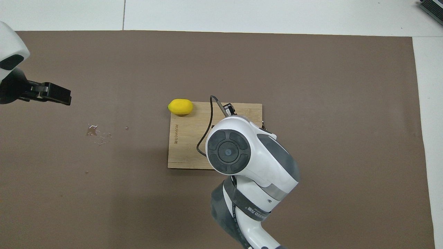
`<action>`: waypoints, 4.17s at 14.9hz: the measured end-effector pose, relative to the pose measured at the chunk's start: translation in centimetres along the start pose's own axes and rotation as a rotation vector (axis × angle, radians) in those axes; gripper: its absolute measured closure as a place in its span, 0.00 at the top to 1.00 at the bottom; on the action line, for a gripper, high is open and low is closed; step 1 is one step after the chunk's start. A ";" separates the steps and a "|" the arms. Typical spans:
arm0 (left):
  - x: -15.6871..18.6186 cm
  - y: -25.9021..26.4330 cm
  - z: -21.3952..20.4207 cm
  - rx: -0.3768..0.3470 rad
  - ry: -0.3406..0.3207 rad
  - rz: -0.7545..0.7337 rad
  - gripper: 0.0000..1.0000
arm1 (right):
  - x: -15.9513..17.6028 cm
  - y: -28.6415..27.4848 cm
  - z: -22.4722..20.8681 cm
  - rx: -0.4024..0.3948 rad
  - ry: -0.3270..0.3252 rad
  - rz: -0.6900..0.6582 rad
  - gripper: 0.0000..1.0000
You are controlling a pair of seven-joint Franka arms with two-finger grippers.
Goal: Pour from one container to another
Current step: 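Tilt the clear glass with the right gripper to pour into the cup, then tilt the clear glass upright and lift it away from the cup, then carry the clear glass back and lower it onto the table, then open the right gripper to release the clear glass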
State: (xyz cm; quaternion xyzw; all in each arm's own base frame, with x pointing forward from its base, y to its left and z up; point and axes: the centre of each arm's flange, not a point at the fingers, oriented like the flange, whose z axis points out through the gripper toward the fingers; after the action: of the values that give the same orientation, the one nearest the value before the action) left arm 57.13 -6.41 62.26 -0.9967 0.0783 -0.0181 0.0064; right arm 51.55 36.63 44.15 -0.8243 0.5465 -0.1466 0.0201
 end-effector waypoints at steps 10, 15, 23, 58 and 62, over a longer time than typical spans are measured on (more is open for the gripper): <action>0.0 0.1 0.3 -0.009 -0.004 -0.011 1.00 | 4.1 -0.7 1.6 -0.114 -0.233 0.242 0.51; -0.1 0.1 0.6 -0.010 -0.013 -0.012 1.00 | 8.4 -0.8 4.0 -0.173 -0.406 0.316 0.51; -0.2 0.1 0.7 -0.010 -0.015 -0.012 1.00 | 22.6 2.1 10.7 -0.138 -0.687 0.524 0.51; -0.2 0.1 0.7 -0.010 -0.014 -0.013 1.00 | 38.2 15.6 15.1 -0.055 -0.575 0.037 1.00; -0.2 0.1 0.7 -0.010 -0.014 -0.013 1.00 | 34.7 13.5 14.0 -0.090 -0.465 -0.400 1.00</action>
State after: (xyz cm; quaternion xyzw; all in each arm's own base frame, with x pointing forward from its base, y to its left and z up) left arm 56.94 -6.49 61.57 -0.9973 0.0721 -0.0106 0.0018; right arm 55.67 -1.99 35.76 -0.9270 0.3600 0.0691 0.0788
